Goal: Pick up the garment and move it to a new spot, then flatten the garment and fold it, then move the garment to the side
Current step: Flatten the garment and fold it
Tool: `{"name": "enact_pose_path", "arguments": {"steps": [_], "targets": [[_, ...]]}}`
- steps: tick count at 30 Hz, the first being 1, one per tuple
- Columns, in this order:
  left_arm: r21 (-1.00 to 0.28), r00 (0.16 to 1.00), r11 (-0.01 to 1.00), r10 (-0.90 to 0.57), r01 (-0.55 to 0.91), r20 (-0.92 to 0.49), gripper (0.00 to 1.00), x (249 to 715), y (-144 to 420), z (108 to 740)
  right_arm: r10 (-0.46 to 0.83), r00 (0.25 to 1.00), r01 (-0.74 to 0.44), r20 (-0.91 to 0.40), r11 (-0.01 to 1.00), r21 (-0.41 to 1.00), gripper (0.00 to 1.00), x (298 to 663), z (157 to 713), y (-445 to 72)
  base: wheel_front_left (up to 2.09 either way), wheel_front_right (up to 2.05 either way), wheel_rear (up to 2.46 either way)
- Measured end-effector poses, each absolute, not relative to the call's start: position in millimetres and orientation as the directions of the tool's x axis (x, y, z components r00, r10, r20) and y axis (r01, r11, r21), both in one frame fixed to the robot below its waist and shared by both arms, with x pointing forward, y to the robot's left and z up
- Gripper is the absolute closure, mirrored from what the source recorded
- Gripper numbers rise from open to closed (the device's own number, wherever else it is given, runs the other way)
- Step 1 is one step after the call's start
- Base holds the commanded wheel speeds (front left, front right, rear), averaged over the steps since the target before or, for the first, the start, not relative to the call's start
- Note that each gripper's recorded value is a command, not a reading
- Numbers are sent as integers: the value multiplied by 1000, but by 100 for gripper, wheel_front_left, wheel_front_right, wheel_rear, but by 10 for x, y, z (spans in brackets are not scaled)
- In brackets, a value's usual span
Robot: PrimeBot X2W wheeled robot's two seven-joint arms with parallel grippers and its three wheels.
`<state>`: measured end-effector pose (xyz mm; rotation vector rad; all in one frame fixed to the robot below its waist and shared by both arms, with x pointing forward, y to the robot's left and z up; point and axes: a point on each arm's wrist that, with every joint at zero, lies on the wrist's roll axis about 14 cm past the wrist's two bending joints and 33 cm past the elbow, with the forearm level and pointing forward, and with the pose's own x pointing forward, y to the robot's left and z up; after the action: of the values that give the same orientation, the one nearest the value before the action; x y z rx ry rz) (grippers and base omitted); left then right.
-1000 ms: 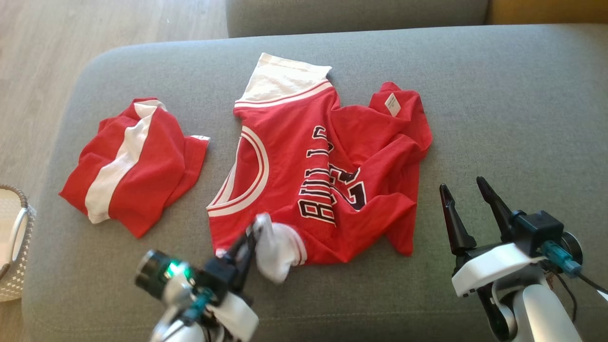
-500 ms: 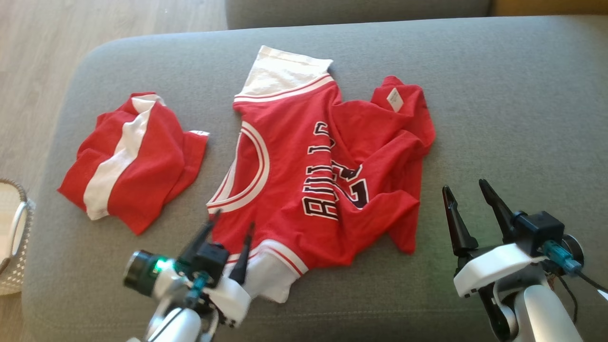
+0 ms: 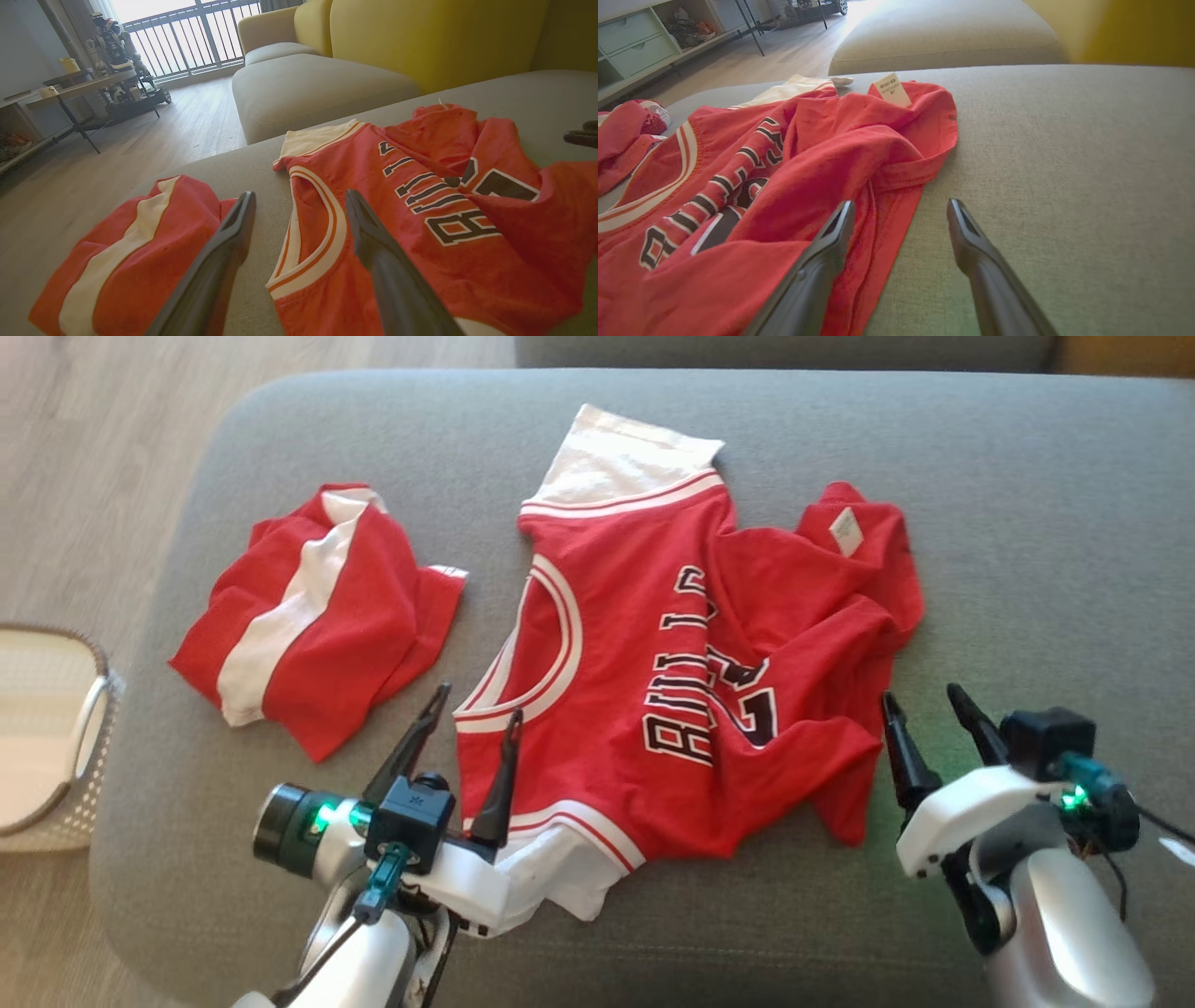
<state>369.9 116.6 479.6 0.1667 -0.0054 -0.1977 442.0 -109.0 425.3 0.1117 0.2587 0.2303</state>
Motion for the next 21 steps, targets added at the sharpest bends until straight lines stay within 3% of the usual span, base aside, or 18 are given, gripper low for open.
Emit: {"name": "enact_pose_path", "arguments": {"steps": [15,16,17,18,21], "targets": [[154,989,978,-130,139,-68,0,3708,1396,4625,292,870,-232,-398,954,192,0,4752,3763,-768,0,0,0],[155,990,979,-127,136,-67,0,3720,1407,4629,298,867,-239,-399,952,191,7,4782,3764,-742,0,0,0],[154,990,979,-124,133,-65,0,3730,1416,4632,302,865,-244,-400,951,190,89,4804,3763,-722,0,0,0],[153,990,980,-121,130,-66,0,3735,1420,4628,305,864,-247,-400,950,191,100,4823,3761,-708,0,0,0],[144,990,981,-124,133,-68,0,3742,1396,4621,306,862,-254,-403,950,180,100,4850,3752,-699,0,0,0]]}}
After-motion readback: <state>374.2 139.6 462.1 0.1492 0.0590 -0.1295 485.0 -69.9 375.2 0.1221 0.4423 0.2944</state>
